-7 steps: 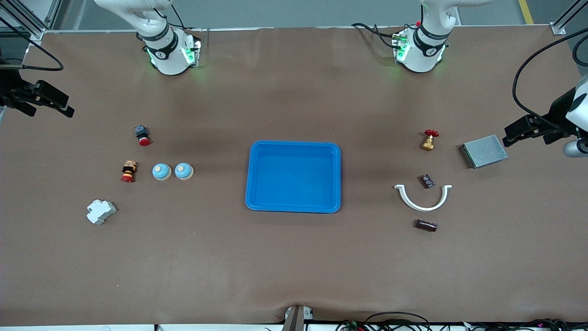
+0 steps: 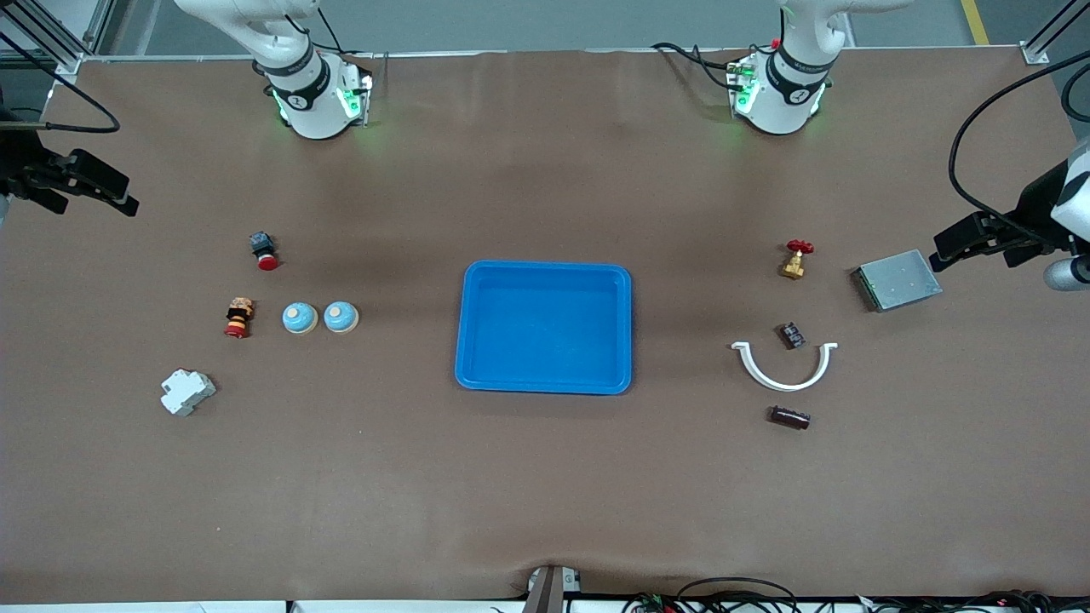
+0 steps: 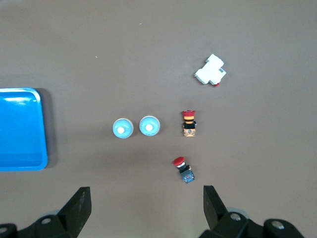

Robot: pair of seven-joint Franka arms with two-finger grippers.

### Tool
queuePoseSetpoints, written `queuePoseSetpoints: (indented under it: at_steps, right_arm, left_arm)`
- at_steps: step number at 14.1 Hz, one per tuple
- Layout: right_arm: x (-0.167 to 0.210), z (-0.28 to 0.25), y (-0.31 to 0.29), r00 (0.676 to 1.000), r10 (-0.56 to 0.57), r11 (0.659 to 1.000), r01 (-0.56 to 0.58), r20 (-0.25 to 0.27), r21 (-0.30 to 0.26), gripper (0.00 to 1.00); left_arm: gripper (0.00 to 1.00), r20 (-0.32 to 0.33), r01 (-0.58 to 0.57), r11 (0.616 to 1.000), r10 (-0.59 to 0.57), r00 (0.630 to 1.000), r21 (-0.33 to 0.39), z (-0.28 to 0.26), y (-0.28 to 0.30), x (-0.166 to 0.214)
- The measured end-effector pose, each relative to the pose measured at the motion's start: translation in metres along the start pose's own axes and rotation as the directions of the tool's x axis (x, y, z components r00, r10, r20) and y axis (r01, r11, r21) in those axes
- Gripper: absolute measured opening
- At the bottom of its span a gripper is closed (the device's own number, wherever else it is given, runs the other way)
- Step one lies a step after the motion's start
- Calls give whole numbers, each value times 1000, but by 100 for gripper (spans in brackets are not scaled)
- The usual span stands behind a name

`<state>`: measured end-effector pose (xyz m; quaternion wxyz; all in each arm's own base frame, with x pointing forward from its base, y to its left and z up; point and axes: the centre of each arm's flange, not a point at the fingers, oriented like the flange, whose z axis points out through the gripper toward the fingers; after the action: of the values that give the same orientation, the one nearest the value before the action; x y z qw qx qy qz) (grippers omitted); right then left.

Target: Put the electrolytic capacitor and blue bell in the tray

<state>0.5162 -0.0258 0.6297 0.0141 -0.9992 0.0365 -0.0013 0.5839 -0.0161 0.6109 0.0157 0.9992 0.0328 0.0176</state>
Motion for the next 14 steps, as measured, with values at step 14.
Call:
queuePoseSetpoints:
  at_steps: [14]
  right_arm:
    - [0, 0, -1, 1000, -8, 1000, 8, 0, -8, 100]
  left_arm:
    - [100, 35, 23, 999, -22, 999, -33, 23, 6, 10]
